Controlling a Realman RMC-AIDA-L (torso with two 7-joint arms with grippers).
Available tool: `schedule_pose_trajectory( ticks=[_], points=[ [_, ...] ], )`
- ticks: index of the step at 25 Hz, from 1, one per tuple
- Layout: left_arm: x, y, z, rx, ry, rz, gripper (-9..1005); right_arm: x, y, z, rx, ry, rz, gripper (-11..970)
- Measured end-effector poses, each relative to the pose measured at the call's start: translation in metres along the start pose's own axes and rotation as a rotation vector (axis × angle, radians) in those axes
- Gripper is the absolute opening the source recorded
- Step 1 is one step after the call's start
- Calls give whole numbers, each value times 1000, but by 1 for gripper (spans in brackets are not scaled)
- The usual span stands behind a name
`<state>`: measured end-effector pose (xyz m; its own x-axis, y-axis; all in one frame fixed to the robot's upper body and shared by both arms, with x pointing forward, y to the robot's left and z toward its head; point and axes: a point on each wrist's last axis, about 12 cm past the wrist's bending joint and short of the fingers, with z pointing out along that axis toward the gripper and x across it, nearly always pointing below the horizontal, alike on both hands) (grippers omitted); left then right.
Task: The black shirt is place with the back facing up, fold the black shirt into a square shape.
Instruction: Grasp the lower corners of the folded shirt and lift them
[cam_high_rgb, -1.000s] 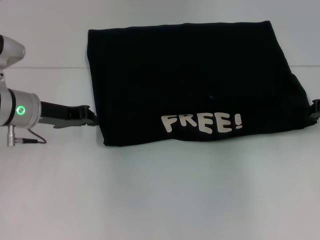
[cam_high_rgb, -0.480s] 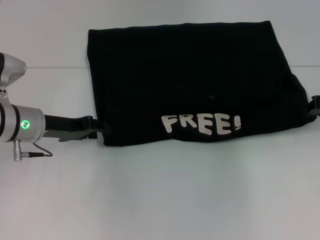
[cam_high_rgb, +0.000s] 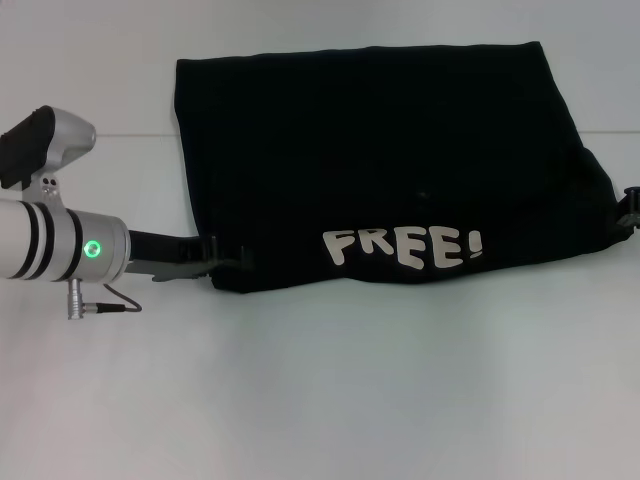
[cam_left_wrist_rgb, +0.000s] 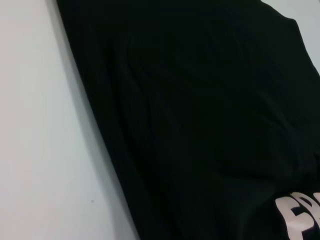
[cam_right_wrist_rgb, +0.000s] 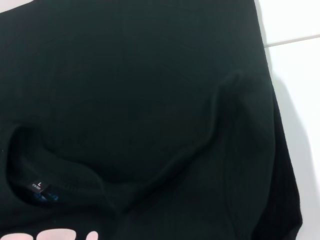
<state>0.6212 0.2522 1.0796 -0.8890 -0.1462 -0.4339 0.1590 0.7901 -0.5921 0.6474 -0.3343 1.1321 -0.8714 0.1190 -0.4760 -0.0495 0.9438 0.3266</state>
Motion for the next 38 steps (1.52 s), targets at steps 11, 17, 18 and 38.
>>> schedule_pose_trajectory(
  ticks=[11, 17, 18, 38],
  points=[
    [-2, 4, -3, -20, -6, -4, 305, 0, 1, 0, -3, 3, -1, 61],
    [-2, 5, -4, -26, 1, 8, 91, 0, 1, -1, -8, 4, 5, 61],
    [-2, 5, -4, -27, 1, 10, 47, 0, 0, -1, -10, 4, 6, 61],
    [-7, 8, -25, -5, 57, 80, 19, 13, -11, -9, -24, 86, 26, 61]
  ],
)
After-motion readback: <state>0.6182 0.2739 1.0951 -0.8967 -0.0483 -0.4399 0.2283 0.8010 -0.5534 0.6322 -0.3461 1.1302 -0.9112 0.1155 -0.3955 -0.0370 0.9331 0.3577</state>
